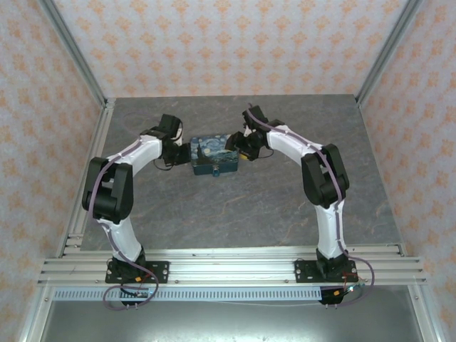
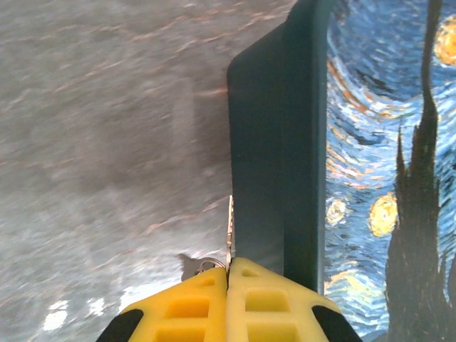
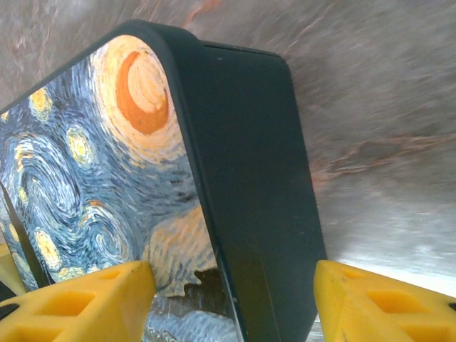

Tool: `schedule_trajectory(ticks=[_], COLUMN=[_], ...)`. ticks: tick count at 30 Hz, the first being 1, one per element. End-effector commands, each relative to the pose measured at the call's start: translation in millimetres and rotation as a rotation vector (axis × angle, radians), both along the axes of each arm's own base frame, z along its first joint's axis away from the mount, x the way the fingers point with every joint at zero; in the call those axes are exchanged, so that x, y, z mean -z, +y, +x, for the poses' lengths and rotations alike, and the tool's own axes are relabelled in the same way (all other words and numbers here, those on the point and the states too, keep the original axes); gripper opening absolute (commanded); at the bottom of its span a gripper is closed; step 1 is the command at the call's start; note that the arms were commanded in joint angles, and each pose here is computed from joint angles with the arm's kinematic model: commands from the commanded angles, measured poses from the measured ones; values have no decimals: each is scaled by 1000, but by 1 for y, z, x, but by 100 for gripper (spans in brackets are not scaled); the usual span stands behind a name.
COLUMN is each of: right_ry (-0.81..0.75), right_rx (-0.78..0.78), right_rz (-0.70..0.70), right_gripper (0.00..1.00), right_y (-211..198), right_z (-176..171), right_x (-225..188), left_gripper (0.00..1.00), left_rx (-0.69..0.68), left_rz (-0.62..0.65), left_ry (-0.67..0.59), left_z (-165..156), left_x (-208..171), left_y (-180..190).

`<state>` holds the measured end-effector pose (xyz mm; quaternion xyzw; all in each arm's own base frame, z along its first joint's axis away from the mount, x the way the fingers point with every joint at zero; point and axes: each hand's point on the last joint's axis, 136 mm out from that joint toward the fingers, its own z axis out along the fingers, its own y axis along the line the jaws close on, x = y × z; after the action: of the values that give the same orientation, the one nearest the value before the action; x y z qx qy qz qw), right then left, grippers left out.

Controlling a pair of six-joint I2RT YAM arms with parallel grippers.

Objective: Unlock the padlock with the key

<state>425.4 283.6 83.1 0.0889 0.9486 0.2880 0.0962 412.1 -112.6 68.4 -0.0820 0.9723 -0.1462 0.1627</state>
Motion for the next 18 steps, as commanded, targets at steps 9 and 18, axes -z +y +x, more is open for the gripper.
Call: schedule_trajectory(ticks=[9, 18], right_ry=[6, -165], right_rx=[98, 104], right_rz=[-69, -122], right_gripper=[62, 63], right_y=[-84, -94], right_z=[-17, -47], right_x=[-11, -54], left_gripper=[0, 0], left_rx=[94, 122], left_rz=[-78, -66], left_ry=[-77, -150], left_z=[33, 13], left_x=[-23, -48], left_y=[-79, -66])
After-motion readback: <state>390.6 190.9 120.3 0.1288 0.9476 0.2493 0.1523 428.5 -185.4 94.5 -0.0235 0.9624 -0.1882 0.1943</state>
